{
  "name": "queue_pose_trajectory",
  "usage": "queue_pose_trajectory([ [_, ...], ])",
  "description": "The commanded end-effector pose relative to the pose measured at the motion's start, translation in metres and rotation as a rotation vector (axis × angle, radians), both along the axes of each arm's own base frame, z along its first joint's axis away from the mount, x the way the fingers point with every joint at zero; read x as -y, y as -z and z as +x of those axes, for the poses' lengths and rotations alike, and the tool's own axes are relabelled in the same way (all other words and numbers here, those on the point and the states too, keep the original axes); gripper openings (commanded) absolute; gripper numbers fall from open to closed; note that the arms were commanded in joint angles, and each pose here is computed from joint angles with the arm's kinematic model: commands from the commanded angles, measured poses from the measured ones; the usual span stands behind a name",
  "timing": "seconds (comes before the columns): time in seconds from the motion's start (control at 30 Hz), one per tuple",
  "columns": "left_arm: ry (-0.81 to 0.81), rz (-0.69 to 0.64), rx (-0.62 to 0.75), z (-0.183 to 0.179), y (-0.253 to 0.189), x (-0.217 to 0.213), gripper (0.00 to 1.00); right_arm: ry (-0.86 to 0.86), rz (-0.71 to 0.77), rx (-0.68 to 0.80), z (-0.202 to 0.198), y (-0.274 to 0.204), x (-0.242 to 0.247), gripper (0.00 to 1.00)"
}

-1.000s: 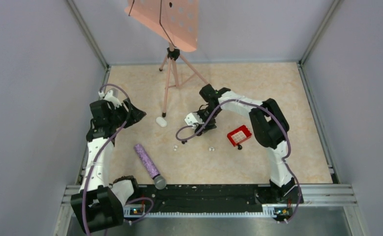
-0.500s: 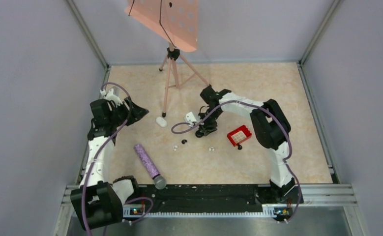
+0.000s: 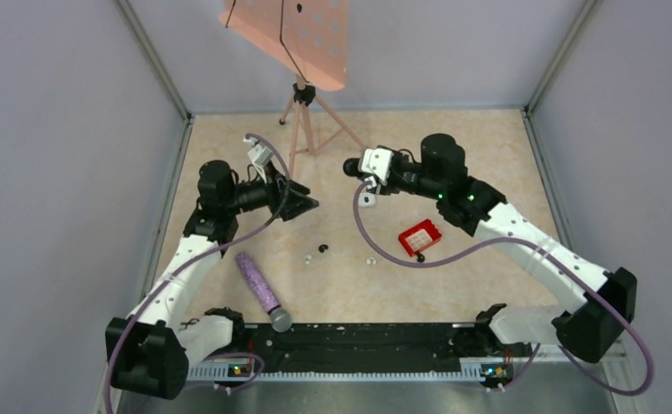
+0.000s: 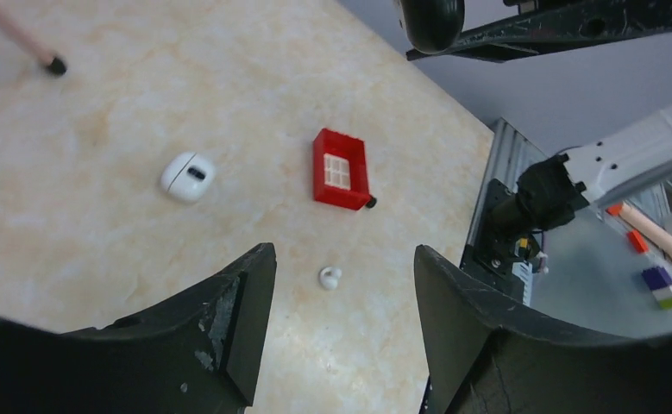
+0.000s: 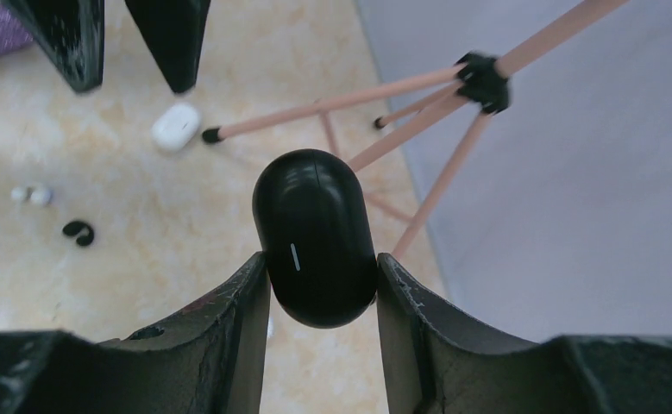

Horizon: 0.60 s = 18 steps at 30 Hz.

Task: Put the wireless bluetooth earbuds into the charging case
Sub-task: Pick up the charging case at the center of the board.

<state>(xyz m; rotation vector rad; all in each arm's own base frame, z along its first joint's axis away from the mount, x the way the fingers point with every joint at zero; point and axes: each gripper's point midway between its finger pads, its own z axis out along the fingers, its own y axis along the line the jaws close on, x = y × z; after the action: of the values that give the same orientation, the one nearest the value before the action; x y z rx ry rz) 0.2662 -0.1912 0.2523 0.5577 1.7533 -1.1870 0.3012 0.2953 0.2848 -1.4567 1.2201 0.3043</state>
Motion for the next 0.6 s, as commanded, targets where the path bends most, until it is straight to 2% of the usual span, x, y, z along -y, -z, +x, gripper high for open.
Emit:
queue_pose_trajectory([
  [0.0, 0.190, -0.050, 0.305, -0.007, -0.071, 0.030, 0.65, 0.083, 0.171, 0.062, -0.007, -0.047, -0.005, 0.31],
  [0.23, 0.228, -0.143, 0.312, -0.005, -0.118, 0.060, 0.65, 0.107, 0.183, 0.130, -0.015, -0.071, -0.003, 0.31],
  [0.57, 0.228, -0.174, 0.286, 0.007, -0.123, 0.077, 0.60, 0.085, 0.209, 0.190, -0.018, -0.088, -0.016, 0.30],
])
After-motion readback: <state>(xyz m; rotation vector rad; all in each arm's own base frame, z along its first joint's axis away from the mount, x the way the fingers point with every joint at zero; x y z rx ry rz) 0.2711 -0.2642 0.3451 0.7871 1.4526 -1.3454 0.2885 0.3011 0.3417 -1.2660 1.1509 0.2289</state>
